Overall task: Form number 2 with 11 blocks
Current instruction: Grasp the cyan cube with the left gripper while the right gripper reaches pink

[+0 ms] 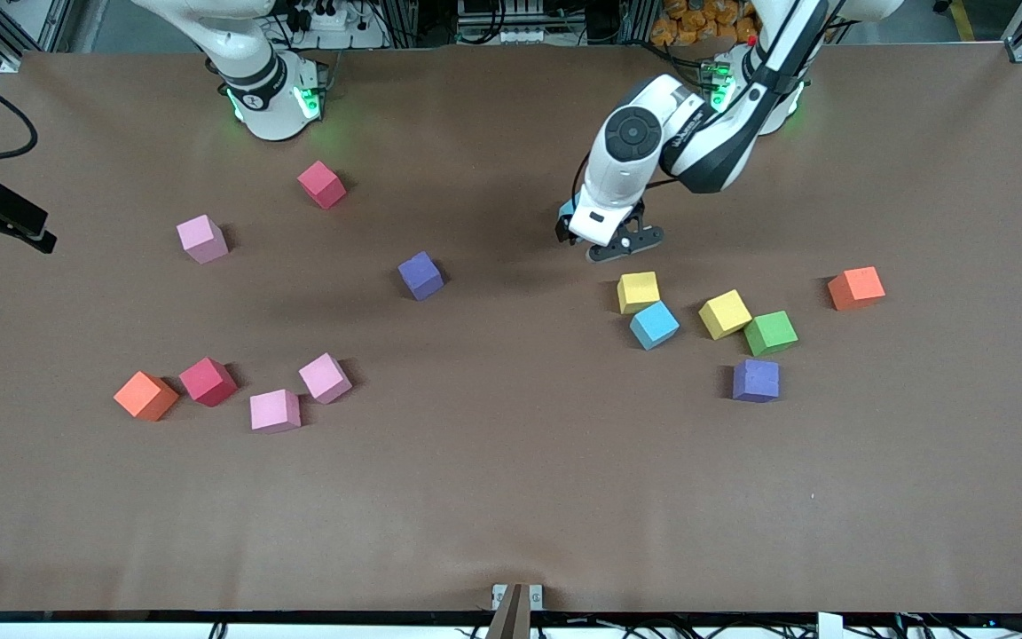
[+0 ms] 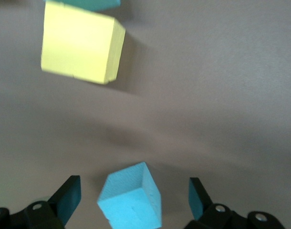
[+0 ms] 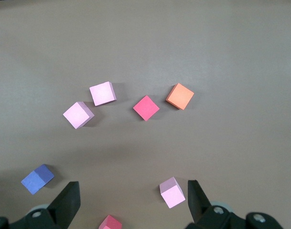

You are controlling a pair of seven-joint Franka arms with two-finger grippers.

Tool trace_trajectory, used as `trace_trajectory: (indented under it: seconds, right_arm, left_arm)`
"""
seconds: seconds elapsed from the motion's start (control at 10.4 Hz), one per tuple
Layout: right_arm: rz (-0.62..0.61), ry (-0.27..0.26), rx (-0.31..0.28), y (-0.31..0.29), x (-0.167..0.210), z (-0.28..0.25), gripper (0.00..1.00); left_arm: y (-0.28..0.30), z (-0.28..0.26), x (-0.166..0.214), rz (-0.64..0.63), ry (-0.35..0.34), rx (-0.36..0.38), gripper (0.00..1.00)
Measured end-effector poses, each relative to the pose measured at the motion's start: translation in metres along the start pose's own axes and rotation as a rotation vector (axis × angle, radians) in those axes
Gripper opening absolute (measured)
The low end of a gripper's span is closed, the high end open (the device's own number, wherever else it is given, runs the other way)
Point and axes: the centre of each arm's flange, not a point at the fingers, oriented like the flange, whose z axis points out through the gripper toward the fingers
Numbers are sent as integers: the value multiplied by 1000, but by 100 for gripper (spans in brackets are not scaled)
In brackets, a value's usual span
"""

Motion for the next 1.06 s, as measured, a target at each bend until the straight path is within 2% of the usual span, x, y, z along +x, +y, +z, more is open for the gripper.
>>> trace_trajectory:
  seconds: [0.38,0.77,1.06]
  right_arm:
    - [-24,-31,3,-13,15,26,100]
    - [-28,-66,8,-16,33,61,100]
    - [-124,-92,16,-75,58,121,100]
  left_arm:
    - [6,42,-28,-114,-27,-6,100]
    - [4,48,-36,-213,-31,-7,100]
    - [5,50,-42,-256,-34,-2,100]
